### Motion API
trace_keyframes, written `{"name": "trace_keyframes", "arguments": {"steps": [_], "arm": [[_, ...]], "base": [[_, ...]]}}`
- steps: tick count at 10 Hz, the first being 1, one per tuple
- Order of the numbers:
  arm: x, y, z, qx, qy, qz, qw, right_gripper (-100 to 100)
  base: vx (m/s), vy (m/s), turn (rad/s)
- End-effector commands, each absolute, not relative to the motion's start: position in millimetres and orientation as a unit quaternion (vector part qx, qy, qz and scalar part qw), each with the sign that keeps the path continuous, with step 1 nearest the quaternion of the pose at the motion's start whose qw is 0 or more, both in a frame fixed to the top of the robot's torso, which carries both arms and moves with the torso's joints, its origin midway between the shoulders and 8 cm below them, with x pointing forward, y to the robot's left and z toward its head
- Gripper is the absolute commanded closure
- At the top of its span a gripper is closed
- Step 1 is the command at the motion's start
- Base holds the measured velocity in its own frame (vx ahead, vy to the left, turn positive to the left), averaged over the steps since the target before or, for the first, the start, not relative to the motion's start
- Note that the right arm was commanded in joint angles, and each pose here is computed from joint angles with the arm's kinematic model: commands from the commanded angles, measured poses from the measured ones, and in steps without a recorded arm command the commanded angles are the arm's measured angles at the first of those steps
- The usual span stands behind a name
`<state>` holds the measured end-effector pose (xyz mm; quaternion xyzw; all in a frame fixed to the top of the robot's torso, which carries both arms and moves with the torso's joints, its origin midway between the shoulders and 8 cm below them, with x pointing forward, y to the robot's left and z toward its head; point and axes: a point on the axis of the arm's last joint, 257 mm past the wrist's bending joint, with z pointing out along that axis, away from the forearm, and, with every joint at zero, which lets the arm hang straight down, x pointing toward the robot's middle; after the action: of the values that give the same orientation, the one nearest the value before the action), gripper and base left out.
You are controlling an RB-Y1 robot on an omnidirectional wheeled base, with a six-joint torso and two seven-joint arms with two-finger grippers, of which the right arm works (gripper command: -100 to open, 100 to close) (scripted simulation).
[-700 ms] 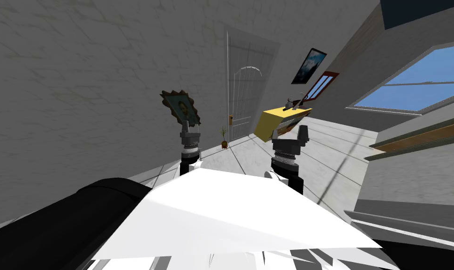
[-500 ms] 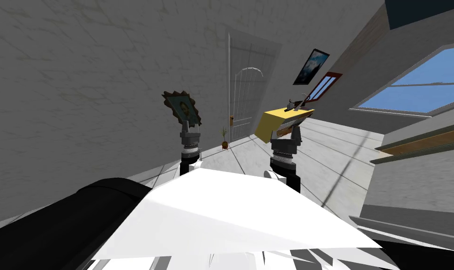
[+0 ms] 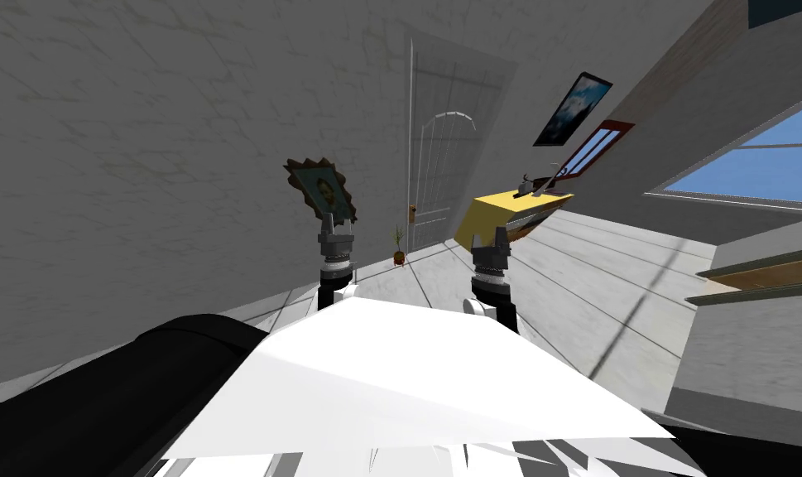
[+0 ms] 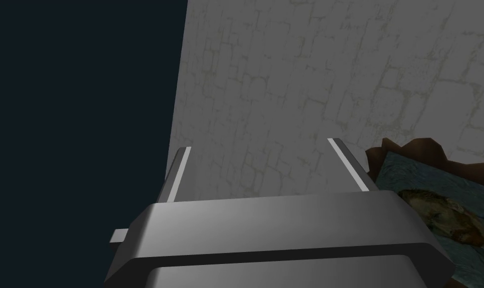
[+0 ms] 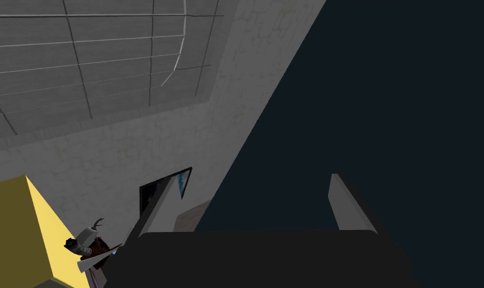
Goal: Pull the door open
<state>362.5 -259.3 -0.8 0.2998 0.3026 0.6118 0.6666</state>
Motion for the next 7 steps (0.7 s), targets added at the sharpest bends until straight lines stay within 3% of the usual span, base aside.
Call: {"name": "trace_keyframes", "arguments": {"steps": [1,7], "arm": [[370,-258,-9,0.296,0.318,0.597,0.674,-100],[400,-255,-49,0.278,0.380,0.538,0.699,-100]], "base": [[0.084,-0.009,0.058],[0.091,-0.008,0.078]]}}
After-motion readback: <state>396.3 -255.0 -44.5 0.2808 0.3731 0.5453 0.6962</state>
